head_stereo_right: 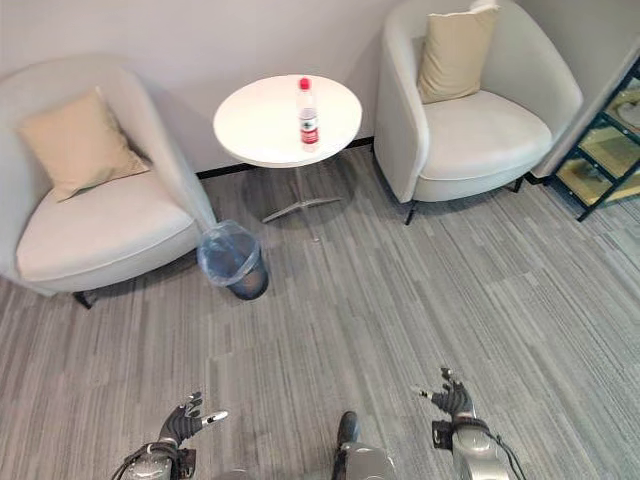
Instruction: Gather garbage on tea table into small bin, then transfer packed bag to large trash can.
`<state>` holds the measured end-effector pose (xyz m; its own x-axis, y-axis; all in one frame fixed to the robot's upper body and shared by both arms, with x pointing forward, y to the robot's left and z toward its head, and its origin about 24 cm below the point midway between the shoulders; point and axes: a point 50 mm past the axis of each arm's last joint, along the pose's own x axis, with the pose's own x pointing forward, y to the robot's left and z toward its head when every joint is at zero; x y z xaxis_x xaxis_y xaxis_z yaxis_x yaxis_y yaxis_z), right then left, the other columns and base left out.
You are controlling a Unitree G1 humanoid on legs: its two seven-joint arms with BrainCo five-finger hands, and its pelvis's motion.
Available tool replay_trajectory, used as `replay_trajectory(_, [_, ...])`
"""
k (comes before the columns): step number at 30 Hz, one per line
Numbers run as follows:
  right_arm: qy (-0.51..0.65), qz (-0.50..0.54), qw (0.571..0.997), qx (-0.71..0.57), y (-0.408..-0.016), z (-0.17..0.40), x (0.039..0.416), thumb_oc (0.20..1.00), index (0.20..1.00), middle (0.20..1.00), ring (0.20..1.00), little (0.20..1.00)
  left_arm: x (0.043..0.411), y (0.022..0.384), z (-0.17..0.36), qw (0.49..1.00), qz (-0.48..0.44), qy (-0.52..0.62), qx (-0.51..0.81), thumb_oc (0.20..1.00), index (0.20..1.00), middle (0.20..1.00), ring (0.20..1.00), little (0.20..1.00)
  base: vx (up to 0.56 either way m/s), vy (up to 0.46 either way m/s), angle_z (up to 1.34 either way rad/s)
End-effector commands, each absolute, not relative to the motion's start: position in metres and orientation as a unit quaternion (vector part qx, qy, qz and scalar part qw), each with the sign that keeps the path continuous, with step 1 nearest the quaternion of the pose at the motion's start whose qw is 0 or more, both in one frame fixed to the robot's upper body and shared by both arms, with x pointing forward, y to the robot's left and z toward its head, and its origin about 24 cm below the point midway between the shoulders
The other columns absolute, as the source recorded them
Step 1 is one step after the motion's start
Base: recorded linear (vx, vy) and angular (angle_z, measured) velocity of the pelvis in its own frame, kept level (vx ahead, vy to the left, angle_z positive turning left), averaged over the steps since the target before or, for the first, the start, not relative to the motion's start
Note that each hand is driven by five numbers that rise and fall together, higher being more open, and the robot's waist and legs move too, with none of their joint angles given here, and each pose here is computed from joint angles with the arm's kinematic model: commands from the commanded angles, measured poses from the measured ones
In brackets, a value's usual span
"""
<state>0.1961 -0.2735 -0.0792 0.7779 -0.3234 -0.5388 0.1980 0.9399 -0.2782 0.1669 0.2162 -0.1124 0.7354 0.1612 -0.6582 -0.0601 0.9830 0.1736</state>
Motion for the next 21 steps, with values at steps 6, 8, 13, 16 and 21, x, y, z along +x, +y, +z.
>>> replay_trajectory(6, [0.306,-0.16,0.933,-0.098,-0.28,-0.081,0.19,1.0,1.0,1.0,1.0,1.0,0.185,0.232,-0.095,0.942,0.06,0.317,0.097,1.0,1.0,1.0,1.0,1.0,0.3,-0.04,-0.01])
replay_trajectory(8, [0.314,-0.16,0.931,-0.097,-0.278,-0.084,0.187,1.0,1.0,1.0,1.0,1.0,0.184,0.234,-0.095,0.941,0.063,0.318,0.098,1.0,1.0,1.0,1.0,1.0,0.31,0.066,-0.36])
replay_trajectory(13, [0.327,-0.146,0.929,-0.098,-0.271,-0.09,0.181,1.0,1.0,1.0,1.0,1.0,0.172,0.24,-0.099,0.934,0.074,0.334,0.097,1.0,1.0,1.0,1.0,1.0,0.39,0.155,-0.35])
replay_trajectory(16, [0.327,-0.131,0.931,-0.098,-0.263,-0.091,0.185,1.0,1.0,1.0,1.0,1.0,0.17,0.245,-0.098,0.934,0.08,0.333,0.1,1.0,1.0,1.0,1.0,1.0,0.26,0.161,-0.23])
replay_trajectory(21, [0.31,-0.101,0.94,-0.099,-0.251,-0.087,0.196,1.0,1.0,1.0,1.0,1.0,0.171,0.257,-0.092,0.934,0.093,0.325,0.113,1.0,1.0,1.0,1.0,1.0,0.28,0.182,-0.18])
